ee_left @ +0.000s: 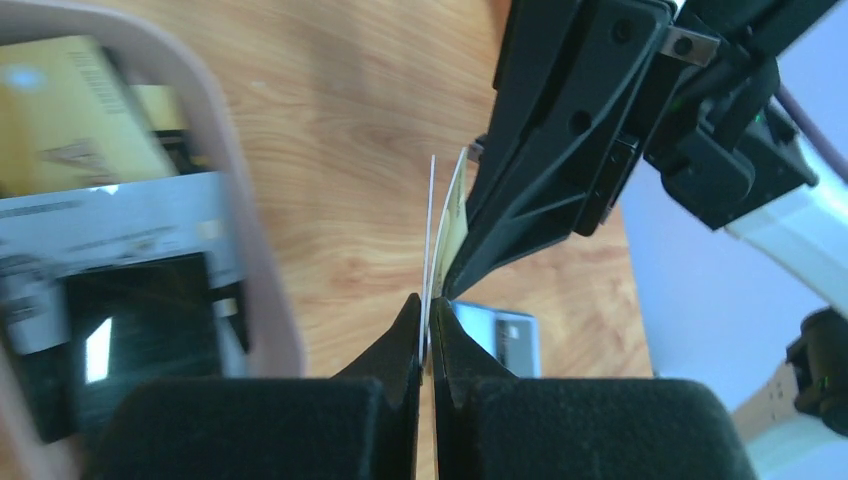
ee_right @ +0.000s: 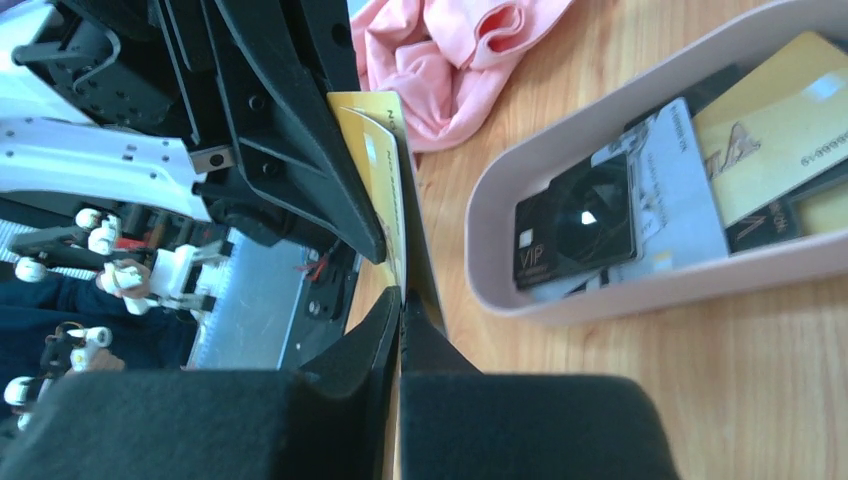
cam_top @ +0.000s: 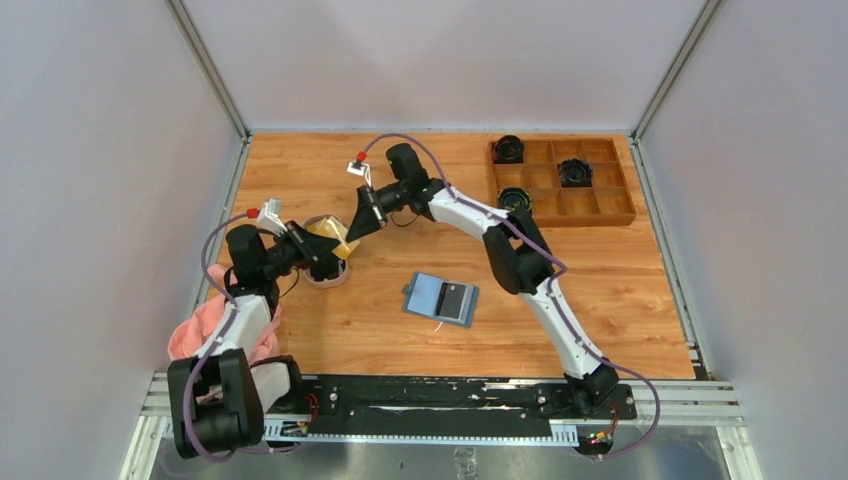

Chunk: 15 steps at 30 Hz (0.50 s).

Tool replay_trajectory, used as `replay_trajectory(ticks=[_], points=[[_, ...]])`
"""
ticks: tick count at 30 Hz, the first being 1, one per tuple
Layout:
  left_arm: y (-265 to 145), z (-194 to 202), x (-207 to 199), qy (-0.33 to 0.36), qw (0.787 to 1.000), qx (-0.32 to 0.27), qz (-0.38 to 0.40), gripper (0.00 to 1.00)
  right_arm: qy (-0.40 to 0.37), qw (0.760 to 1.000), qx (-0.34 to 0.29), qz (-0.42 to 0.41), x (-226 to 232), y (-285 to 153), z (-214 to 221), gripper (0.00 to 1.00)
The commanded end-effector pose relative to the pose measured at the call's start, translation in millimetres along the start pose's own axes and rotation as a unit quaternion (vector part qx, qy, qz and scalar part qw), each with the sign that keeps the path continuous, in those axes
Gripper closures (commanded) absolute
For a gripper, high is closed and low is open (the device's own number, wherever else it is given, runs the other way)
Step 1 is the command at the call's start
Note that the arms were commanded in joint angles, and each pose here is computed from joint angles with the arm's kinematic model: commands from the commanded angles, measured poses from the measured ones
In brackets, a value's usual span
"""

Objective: Put the credit cards into the card holder
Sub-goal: Insert the credit card into the card holder.

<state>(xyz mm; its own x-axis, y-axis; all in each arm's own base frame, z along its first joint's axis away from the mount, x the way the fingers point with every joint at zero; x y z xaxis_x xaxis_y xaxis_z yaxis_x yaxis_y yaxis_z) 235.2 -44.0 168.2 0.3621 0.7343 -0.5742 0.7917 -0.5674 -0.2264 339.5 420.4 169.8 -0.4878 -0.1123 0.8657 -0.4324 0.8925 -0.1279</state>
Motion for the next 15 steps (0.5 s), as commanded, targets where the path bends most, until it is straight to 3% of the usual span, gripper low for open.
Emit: replay_trajectory(ticks=[1,12,15], points=[[1,-19,24,0.006,0.999,-0.015,-0.028,1.00,0.054,0.997,-0.003,-0.060,-18,27,-18,1.00],[9,-7,69,-0.075,0.995,0.029,-0.055,0.91,0.069,0.996,-0.045,-0.047,-67,49,-15,1.00],[10,-5,75,-0.081,0.994,0.027,-0.073,0.80,0.077,0.995,-0.055,-0.035,-75,51,-15,1.00]])
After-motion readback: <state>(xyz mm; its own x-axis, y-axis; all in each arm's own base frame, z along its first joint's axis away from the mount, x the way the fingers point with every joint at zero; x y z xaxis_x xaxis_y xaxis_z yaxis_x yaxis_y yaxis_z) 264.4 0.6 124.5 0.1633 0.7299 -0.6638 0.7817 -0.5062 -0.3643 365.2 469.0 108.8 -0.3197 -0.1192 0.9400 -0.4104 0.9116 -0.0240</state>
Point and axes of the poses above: each gripper's point midway between its finger pads, its own y axis out along the fingers, its own x axis along the line the jaws close on, z = x × y, the point moved 8 cm from there along -y, back along the fingers, and after that the axes turned 15 degrees about y, right-handed, at the moved point
